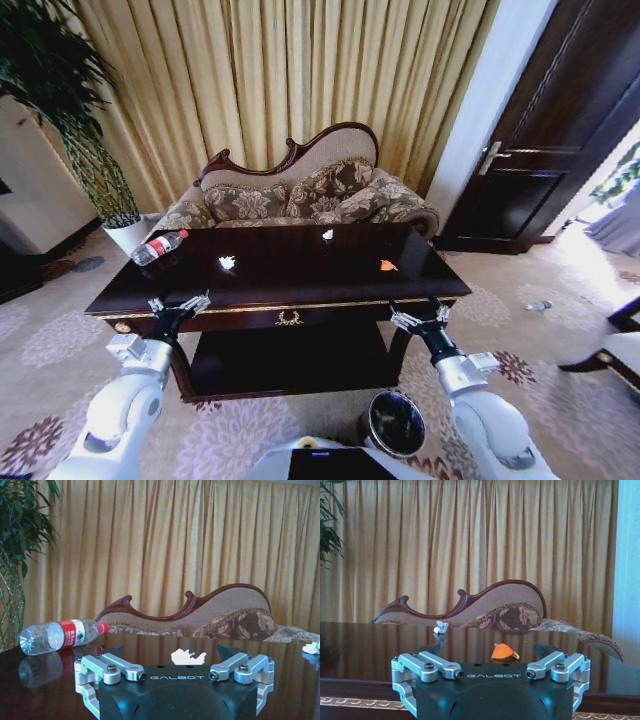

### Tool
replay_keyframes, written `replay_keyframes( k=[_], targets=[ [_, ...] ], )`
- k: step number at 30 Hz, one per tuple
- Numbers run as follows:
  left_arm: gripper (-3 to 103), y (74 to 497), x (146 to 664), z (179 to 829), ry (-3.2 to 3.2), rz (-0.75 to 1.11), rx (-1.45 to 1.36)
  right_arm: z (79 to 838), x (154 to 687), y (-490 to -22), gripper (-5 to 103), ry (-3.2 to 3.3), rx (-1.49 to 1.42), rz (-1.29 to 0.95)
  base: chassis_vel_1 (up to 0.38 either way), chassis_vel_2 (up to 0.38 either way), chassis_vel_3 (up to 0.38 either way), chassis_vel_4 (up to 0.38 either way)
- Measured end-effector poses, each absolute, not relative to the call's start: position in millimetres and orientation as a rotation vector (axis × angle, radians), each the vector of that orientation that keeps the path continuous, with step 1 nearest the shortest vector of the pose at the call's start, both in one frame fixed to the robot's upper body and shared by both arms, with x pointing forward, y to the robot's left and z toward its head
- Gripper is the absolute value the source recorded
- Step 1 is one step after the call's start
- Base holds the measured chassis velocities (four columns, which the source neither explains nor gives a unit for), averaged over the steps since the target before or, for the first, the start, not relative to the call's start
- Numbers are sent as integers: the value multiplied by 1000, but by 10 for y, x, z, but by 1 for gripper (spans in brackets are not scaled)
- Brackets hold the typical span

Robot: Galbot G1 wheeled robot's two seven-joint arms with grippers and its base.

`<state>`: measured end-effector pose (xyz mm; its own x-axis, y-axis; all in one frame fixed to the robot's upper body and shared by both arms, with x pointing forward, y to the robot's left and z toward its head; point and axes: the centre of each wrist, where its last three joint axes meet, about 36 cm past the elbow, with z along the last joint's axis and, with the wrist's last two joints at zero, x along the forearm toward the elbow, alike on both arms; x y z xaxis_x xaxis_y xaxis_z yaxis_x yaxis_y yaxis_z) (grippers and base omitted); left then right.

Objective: Move to the front of the table and place the trash on the table into the trash bin.

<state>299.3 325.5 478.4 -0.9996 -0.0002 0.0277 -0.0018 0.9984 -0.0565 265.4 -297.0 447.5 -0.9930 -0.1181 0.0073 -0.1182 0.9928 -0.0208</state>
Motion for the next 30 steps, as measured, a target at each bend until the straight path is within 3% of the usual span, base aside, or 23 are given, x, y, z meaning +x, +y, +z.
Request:
replay_keyframes(
  k=[18,30],
  targets=[
    [100,3227,2947,4833,-3114,129,-9,4657,2760,-2881,100,-3125,163,-19,0,0,0,0],
    [100,3308,2822,5022,-3071,94,-2,5049,3271,-2998,100,-2992,144,-179,0,0,0,0]
  ],
)
